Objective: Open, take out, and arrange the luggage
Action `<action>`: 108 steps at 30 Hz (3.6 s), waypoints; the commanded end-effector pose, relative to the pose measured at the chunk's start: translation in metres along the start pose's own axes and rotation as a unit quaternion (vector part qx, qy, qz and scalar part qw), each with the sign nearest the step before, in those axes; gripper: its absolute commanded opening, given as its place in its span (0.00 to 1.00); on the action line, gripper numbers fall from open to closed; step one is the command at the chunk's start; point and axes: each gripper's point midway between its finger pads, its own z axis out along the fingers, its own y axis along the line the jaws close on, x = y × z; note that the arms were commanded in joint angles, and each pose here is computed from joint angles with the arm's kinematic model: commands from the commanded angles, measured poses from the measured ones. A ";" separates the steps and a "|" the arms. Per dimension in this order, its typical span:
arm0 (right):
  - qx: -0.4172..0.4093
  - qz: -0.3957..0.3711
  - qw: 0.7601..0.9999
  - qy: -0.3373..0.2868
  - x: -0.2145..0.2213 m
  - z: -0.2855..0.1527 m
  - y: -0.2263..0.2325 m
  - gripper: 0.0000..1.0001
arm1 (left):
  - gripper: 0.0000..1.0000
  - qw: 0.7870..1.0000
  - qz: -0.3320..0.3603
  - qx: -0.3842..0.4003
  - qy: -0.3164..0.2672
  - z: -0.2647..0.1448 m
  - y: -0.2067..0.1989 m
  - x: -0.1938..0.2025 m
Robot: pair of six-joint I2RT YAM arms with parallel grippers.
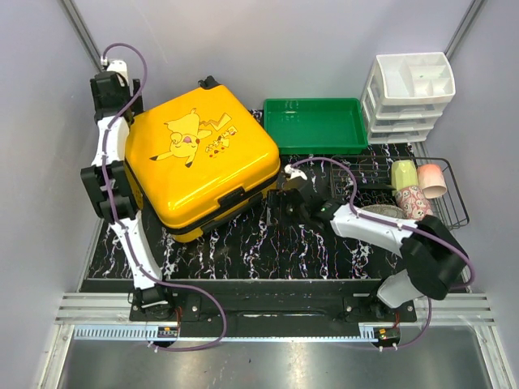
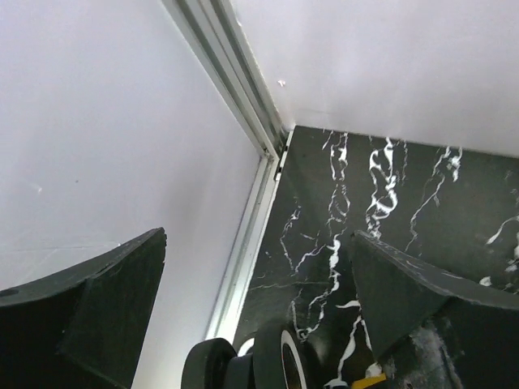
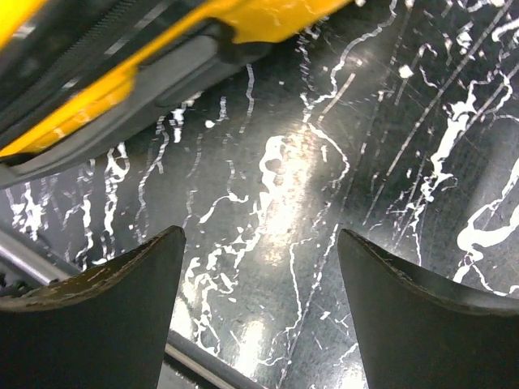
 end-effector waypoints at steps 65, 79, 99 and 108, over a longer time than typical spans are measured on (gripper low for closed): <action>-0.098 -0.195 0.950 -0.224 -0.241 0.051 0.095 0.71 | 0.81 0.852 0.233 0.445 0.148 -0.379 -0.055 0.186; -0.091 -0.177 0.970 -0.137 -0.173 -0.038 0.053 0.75 | 0.75 0.871 0.125 0.463 0.103 -0.333 -0.146 0.148; -0.074 -0.126 0.982 -0.122 -0.160 -0.061 0.005 0.62 | 0.78 0.846 0.182 0.499 0.039 -0.356 -0.206 0.071; -0.126 -0.088 0.984 -0.095 -0.137 -0.015 0.053 0.61 | 0.90 0.902 -0.025 0.424 0.078 -0.396 -0.169 0.081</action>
